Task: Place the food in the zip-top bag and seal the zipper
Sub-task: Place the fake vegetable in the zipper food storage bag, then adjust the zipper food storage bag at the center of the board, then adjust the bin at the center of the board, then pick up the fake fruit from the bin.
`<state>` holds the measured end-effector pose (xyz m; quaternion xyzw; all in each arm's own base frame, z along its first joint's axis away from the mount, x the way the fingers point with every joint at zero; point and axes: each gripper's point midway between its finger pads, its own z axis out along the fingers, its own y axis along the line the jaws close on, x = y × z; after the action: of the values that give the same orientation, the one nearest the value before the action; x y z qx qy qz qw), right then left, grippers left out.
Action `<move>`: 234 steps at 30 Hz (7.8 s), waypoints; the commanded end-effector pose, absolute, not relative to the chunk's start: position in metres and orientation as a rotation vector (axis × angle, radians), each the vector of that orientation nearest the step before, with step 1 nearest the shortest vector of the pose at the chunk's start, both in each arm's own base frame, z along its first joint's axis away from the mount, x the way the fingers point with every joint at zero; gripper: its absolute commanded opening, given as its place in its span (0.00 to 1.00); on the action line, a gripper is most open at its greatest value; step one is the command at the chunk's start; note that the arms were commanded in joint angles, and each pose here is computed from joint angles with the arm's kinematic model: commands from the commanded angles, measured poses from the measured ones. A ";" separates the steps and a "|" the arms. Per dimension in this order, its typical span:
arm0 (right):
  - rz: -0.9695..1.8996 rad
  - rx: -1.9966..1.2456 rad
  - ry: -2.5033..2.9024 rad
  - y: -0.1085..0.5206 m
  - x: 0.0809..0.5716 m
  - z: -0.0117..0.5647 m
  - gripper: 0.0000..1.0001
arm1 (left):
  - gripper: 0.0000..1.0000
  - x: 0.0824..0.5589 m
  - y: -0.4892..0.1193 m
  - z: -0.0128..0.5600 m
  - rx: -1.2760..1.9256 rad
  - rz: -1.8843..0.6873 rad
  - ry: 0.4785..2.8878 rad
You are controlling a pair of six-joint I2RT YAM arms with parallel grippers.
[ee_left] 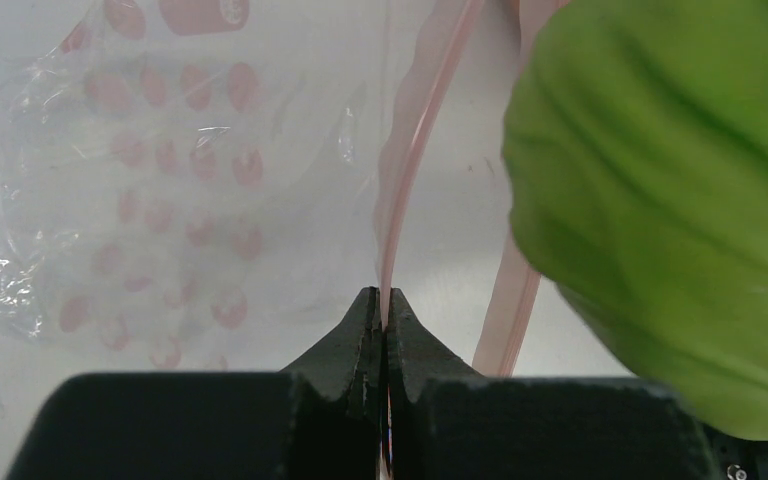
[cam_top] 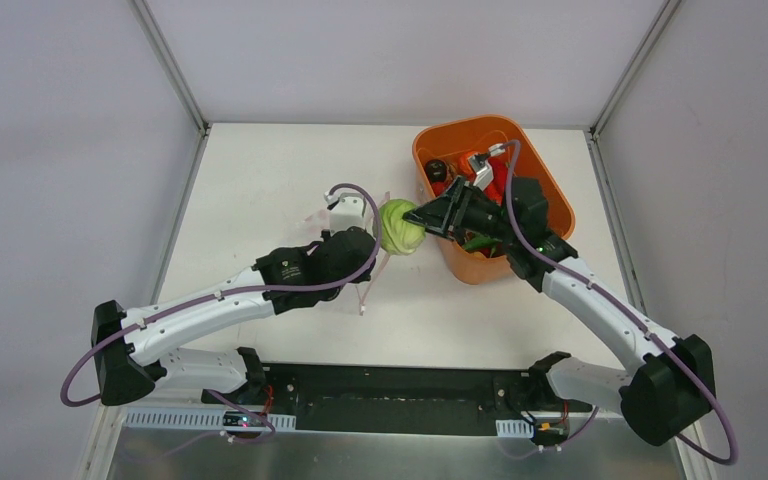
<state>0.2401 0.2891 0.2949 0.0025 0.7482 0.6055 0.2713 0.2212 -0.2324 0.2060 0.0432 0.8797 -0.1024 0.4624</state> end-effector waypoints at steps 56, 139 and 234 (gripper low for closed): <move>1.125 -0.240 1.962 0.285 0.234 0.314 0.89 | 0.00 0.220 -0.223 0.270 -0.055 -0.492 2.023; 0.821 -0.182 2.043 0.256 0.287 0.293 0.77 | 0.00 0.229 -0.214 0.254 0.024 -0.318 2.145; 0.230 0.215 2.472 0.124 0.470 0.115 0.55 | 0.00 0.213 -0.201 0.250 0.037 -0.397 2.190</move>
<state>0.4505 0.1232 0.0970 0.0709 0.9475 0.0727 0.3033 0.2104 -0.2043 0.2444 0.0337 0.8869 -0.1523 0.4347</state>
